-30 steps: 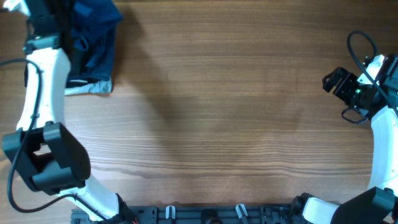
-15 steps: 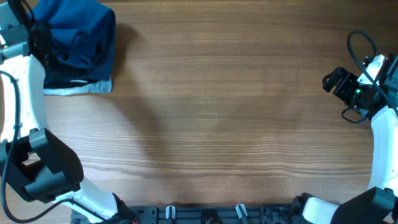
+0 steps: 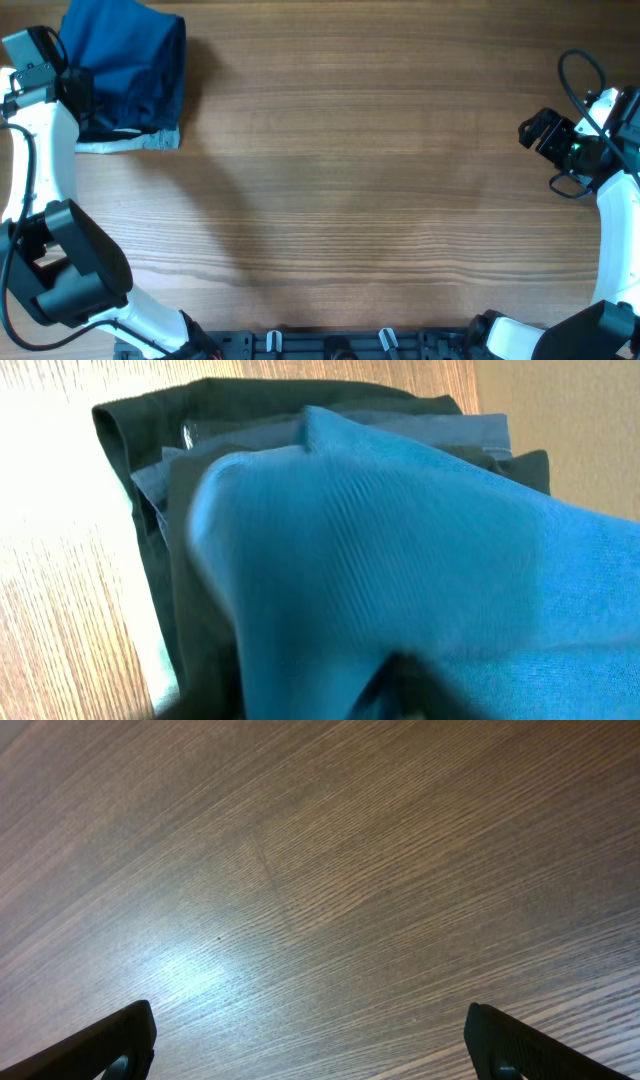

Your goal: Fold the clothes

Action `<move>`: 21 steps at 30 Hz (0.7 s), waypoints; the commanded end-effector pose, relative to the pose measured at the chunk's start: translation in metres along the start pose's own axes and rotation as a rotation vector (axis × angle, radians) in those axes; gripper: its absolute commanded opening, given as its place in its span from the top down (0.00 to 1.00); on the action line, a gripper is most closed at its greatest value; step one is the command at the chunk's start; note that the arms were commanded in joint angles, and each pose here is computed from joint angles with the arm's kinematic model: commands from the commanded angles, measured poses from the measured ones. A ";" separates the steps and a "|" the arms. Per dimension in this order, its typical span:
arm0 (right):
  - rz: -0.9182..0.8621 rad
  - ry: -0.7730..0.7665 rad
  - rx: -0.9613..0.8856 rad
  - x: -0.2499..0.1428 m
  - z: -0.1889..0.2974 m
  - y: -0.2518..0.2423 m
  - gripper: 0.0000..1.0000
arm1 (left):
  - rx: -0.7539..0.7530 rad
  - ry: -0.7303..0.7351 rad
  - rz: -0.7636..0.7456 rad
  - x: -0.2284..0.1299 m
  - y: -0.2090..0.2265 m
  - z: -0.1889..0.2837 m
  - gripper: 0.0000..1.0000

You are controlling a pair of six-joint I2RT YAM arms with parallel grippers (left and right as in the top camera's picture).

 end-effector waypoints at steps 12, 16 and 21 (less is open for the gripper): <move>0.001 -0.014 -0.012 0.003 0.003 0.000 0.00 | -0.478 -0.219 -0.393 0.044 -0.055 0.159 0.90; 0.001 -0.015 -0.012 0.003 0.003 0.000 0.00 | -0.359 -0.134 -0.474 0.032 -0.045 0.109 0.91; 0.001 -0.015 -0.012 0.003 0.003 0.000 0.00 | -0.175 0.005 -0.469 0.019 -0.017 0.018 0.96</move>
Point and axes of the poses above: each gripper's point midway between its finger pads, its own z axis back along the fingers, its own y axis along the line the jaws close on, x = y × z, the point moved 7 cm from there along z, back along the fingers, and after that the axes turned 2 degrees about z, right-handed, at the moved point
